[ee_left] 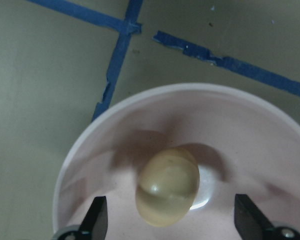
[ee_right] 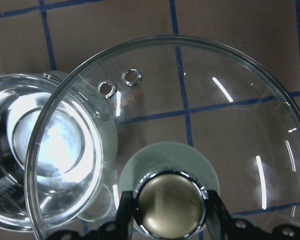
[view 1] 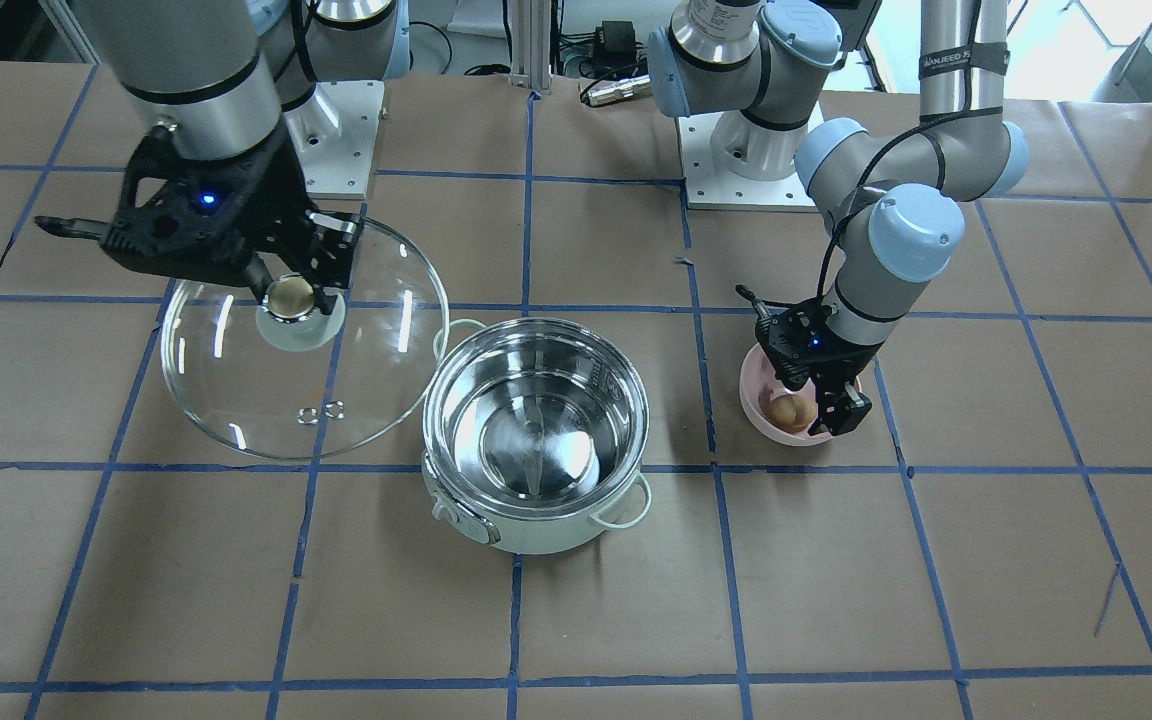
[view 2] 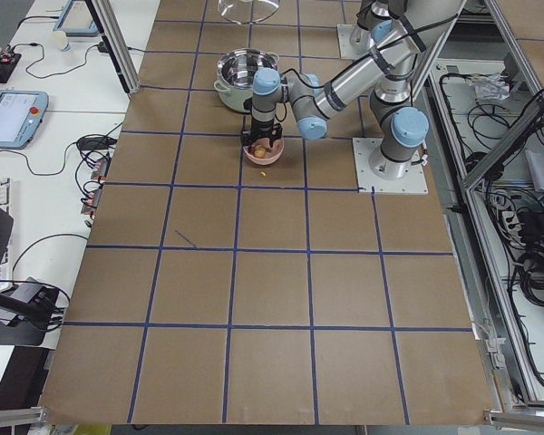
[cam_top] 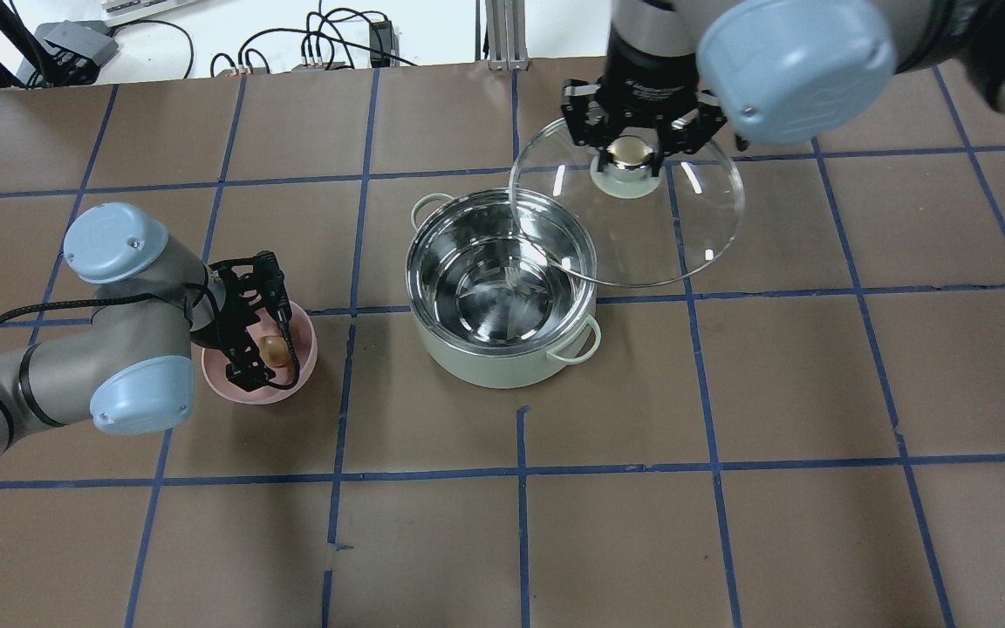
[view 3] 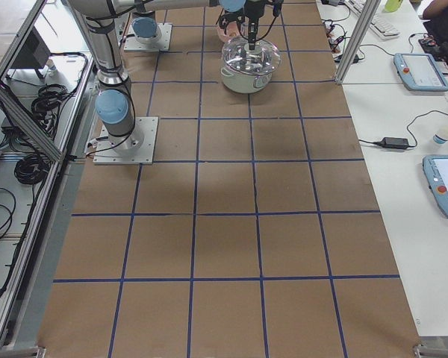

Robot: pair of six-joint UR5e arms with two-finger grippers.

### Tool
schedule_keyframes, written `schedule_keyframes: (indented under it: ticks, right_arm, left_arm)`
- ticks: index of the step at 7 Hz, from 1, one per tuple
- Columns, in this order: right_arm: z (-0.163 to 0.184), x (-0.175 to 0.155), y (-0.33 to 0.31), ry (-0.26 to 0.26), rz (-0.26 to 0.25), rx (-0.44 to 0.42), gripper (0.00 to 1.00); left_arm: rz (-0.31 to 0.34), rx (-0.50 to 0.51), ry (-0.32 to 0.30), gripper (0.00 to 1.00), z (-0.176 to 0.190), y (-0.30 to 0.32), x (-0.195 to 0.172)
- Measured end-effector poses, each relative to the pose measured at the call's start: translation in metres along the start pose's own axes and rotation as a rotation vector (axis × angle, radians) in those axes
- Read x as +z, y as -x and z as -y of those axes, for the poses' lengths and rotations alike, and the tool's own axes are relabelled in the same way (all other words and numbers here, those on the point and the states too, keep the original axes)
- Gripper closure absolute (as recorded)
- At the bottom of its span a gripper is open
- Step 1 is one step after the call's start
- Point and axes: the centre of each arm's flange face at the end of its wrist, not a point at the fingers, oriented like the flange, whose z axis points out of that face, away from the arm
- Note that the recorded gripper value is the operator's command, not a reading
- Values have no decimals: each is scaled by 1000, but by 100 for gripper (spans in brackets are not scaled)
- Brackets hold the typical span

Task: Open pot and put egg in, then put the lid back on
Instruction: 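Lift the glass lid off the pot with the right gripper and hold it aside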

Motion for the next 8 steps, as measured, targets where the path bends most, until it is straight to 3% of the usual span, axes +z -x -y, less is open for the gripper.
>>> schedule_keyframes:
  ticks: [2, 6, 7, 8]
  right_arm:
    - [6, 6, -29, 31, 1, -29, 92]
    - [8, 4, -33, 12, 7, -59, 91]
    - [7, 3, -33, 13, 7, -61, 91]
    - [7, 3, -33, 14, 8, -62, 91]
  left_arm:
    - [-11, 26, -2, 9, 0, 2, 6]
    - [-26, -1, 3, 24, -1, 3, 14]
    - [-31, 0, 5, 38, -1, 4, 16]
    - [-40, 4, 7, 59, -1, 4, 20]
